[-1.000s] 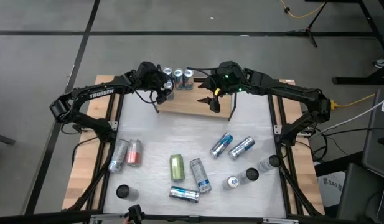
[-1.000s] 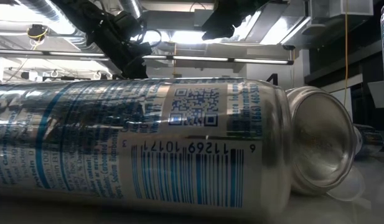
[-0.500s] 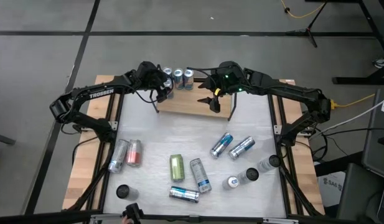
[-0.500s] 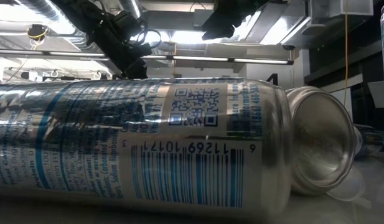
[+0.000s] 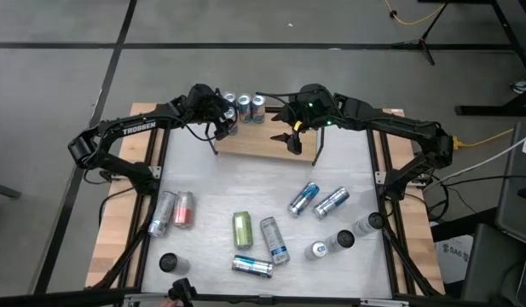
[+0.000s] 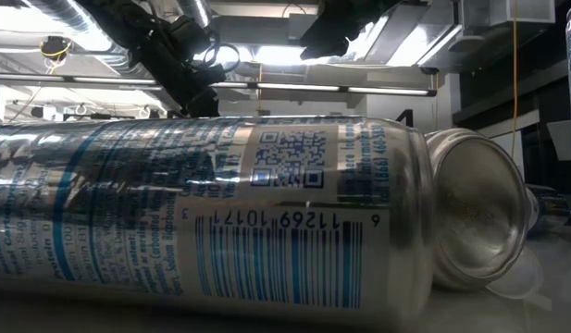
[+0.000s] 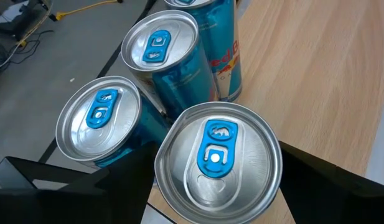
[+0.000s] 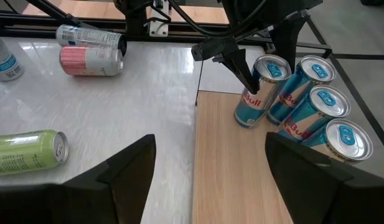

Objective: Place canned beverage on shelf
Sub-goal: Put the blue soda can on the shelf aligned with the other blue soda can

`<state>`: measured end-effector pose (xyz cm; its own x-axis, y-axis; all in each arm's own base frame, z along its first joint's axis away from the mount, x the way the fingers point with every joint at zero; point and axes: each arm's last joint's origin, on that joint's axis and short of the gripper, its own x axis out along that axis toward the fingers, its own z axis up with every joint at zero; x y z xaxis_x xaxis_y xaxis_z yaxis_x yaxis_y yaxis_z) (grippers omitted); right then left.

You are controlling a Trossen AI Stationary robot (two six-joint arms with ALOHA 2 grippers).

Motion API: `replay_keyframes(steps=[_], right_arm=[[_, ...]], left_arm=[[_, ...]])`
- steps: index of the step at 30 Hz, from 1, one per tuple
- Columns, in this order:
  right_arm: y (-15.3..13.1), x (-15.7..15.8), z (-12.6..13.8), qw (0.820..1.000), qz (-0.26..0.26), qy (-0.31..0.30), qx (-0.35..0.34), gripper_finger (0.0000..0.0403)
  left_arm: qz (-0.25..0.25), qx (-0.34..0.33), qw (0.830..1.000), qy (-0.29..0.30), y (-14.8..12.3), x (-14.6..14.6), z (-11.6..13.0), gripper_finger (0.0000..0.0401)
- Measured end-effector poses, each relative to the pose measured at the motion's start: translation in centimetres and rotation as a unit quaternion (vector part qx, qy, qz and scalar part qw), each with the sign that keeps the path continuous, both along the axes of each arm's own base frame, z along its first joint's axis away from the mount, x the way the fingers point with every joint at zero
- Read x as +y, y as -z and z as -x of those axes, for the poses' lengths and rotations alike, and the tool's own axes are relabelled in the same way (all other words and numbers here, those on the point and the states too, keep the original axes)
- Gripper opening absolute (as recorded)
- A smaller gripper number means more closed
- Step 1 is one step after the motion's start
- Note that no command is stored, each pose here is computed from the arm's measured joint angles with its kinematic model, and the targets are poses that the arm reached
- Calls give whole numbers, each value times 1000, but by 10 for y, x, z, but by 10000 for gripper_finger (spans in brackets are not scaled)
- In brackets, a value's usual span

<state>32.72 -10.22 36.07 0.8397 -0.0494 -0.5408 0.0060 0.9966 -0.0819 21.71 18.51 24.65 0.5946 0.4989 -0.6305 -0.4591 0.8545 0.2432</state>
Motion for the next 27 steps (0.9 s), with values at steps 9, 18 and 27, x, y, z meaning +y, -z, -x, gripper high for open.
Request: replay_keyframes(steps=[9,18,27], right_arm=[[0,0,0,1000,0,0,0,292],[0,0,0,1000,0,0,0,292],[0,0,0,1000,0,0,0,292]], left_arm=[[-29,0,999,-27,-10,-4,5,302],[-68,-28,997,-37,-33,-16,13,302],[-87,-60,994,-16,-50,-33,16,302]])
